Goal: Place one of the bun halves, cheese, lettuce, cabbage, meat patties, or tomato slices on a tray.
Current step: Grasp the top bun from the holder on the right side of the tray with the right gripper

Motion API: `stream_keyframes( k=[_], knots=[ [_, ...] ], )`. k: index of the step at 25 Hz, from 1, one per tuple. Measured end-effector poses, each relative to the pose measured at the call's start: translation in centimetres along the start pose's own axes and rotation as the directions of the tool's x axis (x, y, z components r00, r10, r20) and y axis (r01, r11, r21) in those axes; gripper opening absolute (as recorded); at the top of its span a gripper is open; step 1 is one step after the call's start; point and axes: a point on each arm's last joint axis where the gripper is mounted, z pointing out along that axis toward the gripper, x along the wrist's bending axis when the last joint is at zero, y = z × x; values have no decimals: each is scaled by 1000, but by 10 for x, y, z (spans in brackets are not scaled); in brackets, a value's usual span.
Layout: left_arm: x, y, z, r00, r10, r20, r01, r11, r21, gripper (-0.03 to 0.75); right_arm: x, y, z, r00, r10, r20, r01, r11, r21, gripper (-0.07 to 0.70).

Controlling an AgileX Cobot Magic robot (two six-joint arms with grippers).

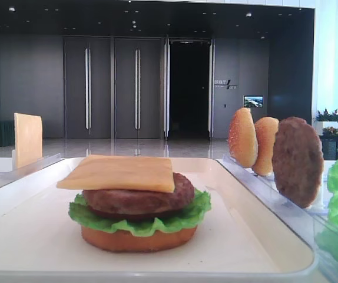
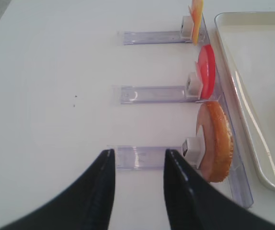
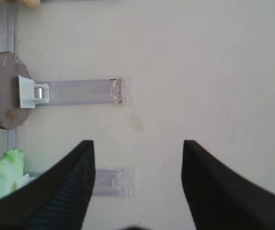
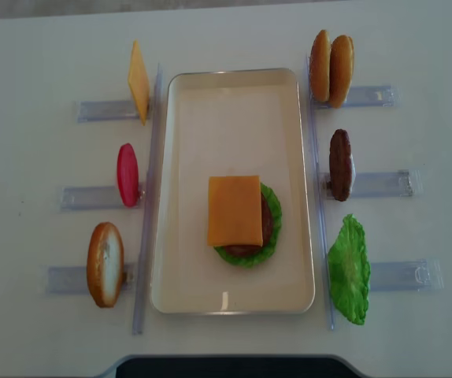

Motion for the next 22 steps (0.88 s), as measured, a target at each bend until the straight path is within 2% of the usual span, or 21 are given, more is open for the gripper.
stream_keyframes(
  k=[6,15,22],
  knots=[
    [0,0,0,1000,0,-3,0,1000,0,265,-1,57,20,1000,-16,-15,18,995,95,414],
    [1,0,0,1000,-3,-6,3,1000,0,265,1,124,45,997,-49,-54,52,997,58,452],
    [1,0,0,1000,-16,-10,16,1000,1,265,1,141,41,996,-78,-54,79,997,14,461]
  ],
)
